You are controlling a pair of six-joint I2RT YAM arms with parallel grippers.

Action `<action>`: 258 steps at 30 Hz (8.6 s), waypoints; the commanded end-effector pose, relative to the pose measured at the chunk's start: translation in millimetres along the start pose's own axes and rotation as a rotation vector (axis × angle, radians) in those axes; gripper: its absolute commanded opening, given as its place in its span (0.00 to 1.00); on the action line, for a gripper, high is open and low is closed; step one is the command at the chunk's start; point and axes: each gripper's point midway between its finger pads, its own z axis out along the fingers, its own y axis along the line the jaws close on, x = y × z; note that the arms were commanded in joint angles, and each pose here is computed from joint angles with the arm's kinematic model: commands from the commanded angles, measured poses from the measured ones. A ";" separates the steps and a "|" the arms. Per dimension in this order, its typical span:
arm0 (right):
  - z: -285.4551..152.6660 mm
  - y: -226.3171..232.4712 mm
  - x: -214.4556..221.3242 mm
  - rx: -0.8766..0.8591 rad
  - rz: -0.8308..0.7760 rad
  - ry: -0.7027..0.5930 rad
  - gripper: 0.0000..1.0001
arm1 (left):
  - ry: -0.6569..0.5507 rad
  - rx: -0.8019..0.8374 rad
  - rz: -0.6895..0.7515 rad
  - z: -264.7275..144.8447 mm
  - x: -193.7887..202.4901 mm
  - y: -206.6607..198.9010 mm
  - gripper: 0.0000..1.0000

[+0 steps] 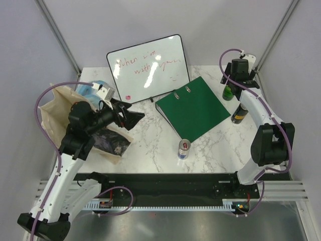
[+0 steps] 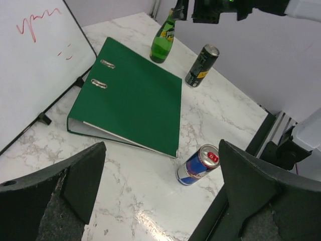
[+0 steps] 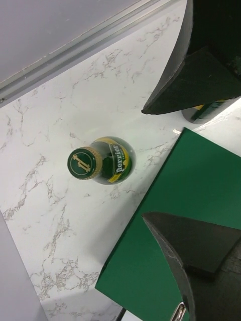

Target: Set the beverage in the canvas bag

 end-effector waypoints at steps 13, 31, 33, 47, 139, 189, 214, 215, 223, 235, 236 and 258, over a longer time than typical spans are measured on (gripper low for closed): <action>81.9 4.3 -20.3 -0.061 -0.058 -0.093 0.81 | -0.135 0.159 0.094 -13.6 -17.0 -34.7 1.00; 72.9 3.7 -41.9 -0.079 -0.088 -0.162 0.17 | -0.129 0.149 0.095 -12.6 -10.5 -31.0 1.00; 62.0 4.3 -55.1 -0.083 -0.102 -0.191 0.00 | -0.131 0.143 0.096 -12.6 -10.9 -29.8 1.00; -49.7 71.6 -138.8 -0.260 -0.170 -0.350 0.00 | -0.143 0.115 0.107 -13.3 -11.6 -25.4 1.00; -398.9 102.3 31.4 -1.033 0.116 -0.387 0.83 | 0.361 -0.393 0.033 46.4 169.9 13.8 0.60; -390.9 105.0 35.1 -0.992 0.115 -0.387 0.83 | 0.345 -0.449 0.132 43.6 107.0 4.4 0.02; -403.5 87.5 13.6 -1.024 0.144 -0.415 0.83 | -0.007 -0.932 0.360 -95.0 -174.3 79.2 0.02; -402.8 86.9 14.7 -1.022 0.140 -0.415 0.83 | -0.007 -0.950 0.370 -100.6 -177.1 82.1 0.02; -400.5 83.2 15.7 -1.012 0.127 -0.418 0.83 | -0.067 -1.100 0.395 -146.6 -205.9 88.6 0.02; -401.1 87.8 21.5 -1.028 0.113 -0.407 0.83 | 0.059 -1.128 0.337 -141.5 -143.7 113.4 0.02; -400.6 87.5 21.6 -1.027 0.115 -0.407 0.83 | 0.040 -1.126 0.322 -142.6 -142.9 113.2 0.02; -396.3 88.1 28.6 -1.019 0.094 -0.403 0.84 | -0.080 -1.125 0.137 -141.8 -68.6 158.8 0.02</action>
